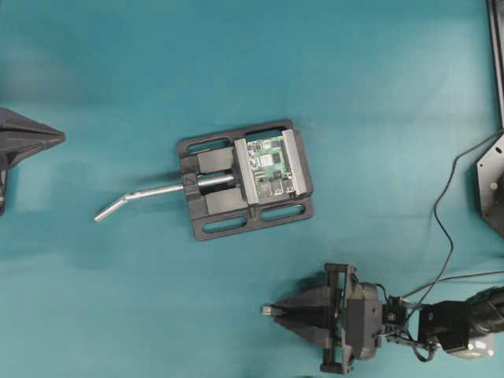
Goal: Insert the USB into the fixed PCB.
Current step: 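Lower the right gripper over the USB plug and close on it, then lift the USB plug and carry it to the board's USB port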
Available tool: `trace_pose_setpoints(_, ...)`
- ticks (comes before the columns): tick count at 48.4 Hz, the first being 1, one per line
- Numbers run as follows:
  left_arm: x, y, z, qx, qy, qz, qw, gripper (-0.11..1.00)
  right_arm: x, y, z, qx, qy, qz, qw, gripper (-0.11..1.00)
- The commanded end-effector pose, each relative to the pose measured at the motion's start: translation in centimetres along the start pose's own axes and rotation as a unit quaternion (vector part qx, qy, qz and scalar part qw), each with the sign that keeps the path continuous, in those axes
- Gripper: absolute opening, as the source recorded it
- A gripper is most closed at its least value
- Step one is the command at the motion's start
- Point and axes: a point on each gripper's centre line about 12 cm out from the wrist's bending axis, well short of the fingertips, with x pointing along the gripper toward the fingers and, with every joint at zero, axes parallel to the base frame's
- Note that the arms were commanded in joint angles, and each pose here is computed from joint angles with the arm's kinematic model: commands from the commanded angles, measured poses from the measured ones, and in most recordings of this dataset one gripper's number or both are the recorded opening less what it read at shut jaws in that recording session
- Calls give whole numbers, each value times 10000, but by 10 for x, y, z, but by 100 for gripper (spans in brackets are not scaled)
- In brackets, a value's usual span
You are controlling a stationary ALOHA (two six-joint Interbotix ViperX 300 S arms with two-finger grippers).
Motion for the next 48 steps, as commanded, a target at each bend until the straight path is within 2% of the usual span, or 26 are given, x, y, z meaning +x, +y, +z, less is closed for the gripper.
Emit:
trace_pose_setpoints(1,1,0,0,-66,21,19,10000,0,3,-5,4,56,19,-86,9999,24)
trace_pose_setpoints(3,1,1,-2,-127,28,21,9999,0,3,-5,4,51,18,-80,10000,18)
trace_pose_setpoints(13,-2,1,-1,-242,-71,6,9997,0,3,-6,5,65,-8,-84,9999,18)
trace_pose_setpoints(21,-4,0,3,-195,-176,-12,9997,0,0,-5,9,84,-39,-67,9999,18)
trace_pose_setpoints(27,-6,0,0,-240,-99,-12,9997,0,-4,-8,14,109,-64,-62,9999,18)
trace_pose_setpoints(36,-7,-1,4,-224,-129,-24,9997,0,-14,-14,29,180,-296,-77,9994,18)
trace_pose_setpoints(41,-8,-1,6,-208,-98,-23,9997,0,-19,-17,40,280,-524,-153,9981,18)
trace_pose_setpoints(48,-8,-2,9,-223,-59,-26,9997,0,-22,-23,52,543,-819,-445,9942,18)
